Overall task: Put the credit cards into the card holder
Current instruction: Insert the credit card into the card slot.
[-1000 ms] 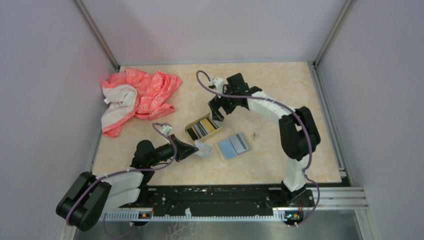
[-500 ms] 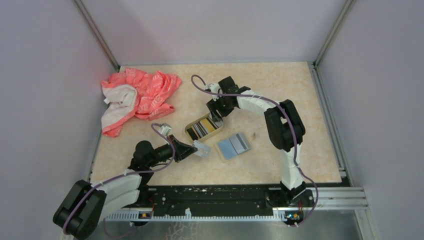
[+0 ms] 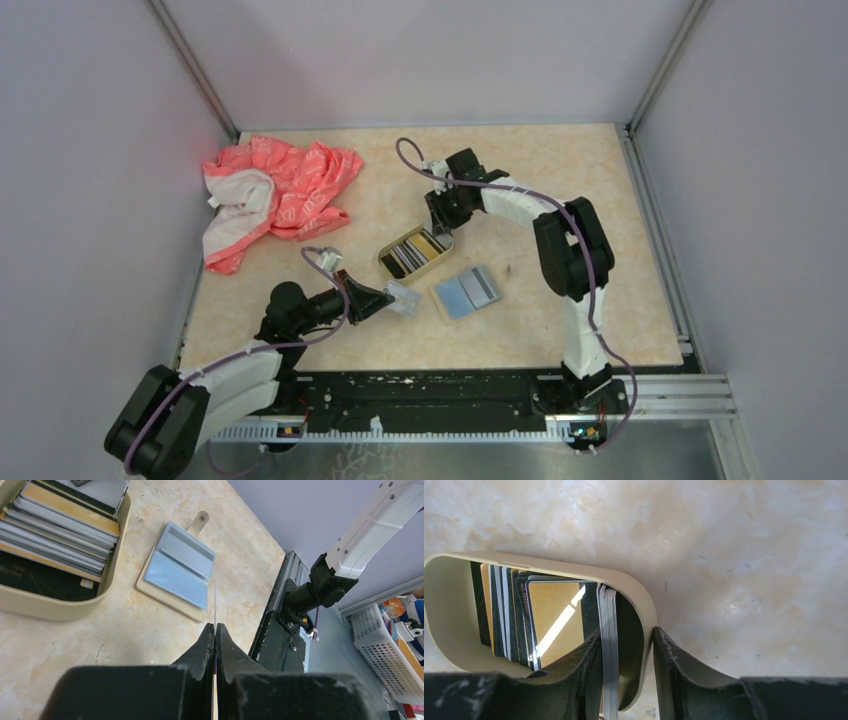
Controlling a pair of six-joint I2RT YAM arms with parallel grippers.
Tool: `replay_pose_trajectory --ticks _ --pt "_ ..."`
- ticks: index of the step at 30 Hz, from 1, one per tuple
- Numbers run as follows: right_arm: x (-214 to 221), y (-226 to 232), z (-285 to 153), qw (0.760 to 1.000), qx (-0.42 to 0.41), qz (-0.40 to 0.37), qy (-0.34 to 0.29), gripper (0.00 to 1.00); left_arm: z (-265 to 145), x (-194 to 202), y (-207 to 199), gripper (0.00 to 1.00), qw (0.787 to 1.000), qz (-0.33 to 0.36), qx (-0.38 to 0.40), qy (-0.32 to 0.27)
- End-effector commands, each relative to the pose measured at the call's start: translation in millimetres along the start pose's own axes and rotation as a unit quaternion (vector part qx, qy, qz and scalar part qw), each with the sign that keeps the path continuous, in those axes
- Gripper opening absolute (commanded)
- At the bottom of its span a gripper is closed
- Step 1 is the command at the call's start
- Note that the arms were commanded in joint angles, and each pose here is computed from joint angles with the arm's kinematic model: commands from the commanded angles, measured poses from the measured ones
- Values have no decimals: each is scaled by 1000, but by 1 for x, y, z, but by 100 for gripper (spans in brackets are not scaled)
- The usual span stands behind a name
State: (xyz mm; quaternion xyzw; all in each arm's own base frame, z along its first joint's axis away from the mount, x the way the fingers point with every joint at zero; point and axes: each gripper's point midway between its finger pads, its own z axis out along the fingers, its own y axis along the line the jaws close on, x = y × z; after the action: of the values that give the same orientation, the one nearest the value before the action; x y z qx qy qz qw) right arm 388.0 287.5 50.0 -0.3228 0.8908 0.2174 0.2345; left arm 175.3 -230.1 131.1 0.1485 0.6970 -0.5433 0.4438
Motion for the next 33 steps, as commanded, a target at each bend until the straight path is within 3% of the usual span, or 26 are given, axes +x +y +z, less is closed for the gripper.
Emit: replay_pose_trajectory --ticks 1,16,18,22,24,33 --pt "-22 -26 -14 998 20 30 -45 34 -13 26 13 0 1000 -14 -20 19" --pt "-25 -105 -53 976 52 171 -121 33 -4 21 9 0 999 -22 -8 30" --pt "-25 -103 -57 977 27 171 -124 36 5 12 5 0 999 -22 5 35" --pt "-32 -84 -71 981 -24 132 -141 59 14 13 2 0 997 -48 23 54" --pt "-38 -79 -80 981 -30 118 -152 66 18 15 1 0 995 -63 33 62" --pt "-44 -77 -118 981 -18 88 -172 71 36 19 -10 0 983 -127 101 83"
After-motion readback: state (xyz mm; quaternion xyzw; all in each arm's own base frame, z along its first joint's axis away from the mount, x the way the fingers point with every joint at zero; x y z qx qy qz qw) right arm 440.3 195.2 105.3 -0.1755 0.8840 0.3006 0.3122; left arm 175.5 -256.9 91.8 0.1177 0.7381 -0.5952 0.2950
